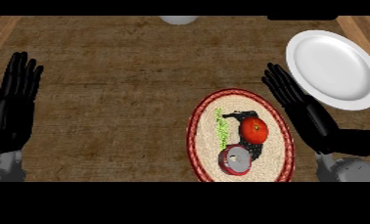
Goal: Pick the tomato from the placemat and place it in the plate
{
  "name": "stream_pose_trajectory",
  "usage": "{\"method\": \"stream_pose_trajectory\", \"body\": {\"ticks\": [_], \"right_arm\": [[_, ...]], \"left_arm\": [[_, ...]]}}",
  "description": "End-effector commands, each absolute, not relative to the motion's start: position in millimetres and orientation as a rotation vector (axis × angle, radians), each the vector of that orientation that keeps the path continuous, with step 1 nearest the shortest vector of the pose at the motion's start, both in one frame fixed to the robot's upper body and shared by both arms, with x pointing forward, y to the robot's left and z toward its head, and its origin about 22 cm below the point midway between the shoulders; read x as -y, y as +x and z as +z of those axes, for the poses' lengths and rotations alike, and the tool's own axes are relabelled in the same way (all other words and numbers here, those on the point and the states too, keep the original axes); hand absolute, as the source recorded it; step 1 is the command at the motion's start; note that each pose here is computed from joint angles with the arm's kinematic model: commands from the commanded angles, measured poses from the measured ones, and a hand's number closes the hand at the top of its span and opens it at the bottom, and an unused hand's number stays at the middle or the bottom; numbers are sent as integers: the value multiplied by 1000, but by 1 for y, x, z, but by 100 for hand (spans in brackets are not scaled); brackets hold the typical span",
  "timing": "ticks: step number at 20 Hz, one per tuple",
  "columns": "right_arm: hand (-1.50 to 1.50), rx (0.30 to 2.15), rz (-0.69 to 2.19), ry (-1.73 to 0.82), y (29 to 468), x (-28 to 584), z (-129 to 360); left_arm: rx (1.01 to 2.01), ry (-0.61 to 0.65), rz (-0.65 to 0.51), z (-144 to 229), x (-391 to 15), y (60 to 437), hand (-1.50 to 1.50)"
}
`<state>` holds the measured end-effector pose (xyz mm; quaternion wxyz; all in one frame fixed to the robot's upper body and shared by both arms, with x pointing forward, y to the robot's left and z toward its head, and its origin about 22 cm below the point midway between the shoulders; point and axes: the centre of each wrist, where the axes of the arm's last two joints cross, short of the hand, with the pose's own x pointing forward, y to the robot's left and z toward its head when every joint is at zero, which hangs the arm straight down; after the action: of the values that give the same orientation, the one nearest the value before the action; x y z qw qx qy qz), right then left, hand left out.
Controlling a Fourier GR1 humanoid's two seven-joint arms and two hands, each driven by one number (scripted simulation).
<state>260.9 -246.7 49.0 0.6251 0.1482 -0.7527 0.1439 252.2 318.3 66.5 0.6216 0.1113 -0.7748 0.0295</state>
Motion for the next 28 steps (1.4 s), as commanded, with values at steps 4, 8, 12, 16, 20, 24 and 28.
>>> {"method": "stream_pose_trajectory", "body": {"ticks": [4,8,12,16,20,24,28], "right_arm": [[-150,1157,23,381,249,290,-17],[-150,850,430,-46,258,351,1],[-150,818,655,-173,296,346,40],[-150,774,770,-250,343,302,78],[-150,696,841,-279,378,256,104],[-150,529,817,-168,387,255,107],[-150,399,814,-51,399,235,107]], "left_arm": [[1862,156,-222,88,-294,263,0],[1833,31,-413,88,-273,262,0],[1818,-1,-478,93,-258,271,0],[1789,-28,-499,83,-254,270,0],[1786,-37,-482,80,-249,272,0],[1776,-9,-477,72,-273,263,0],[1785,9,-449,75,-269,279,0]]}}
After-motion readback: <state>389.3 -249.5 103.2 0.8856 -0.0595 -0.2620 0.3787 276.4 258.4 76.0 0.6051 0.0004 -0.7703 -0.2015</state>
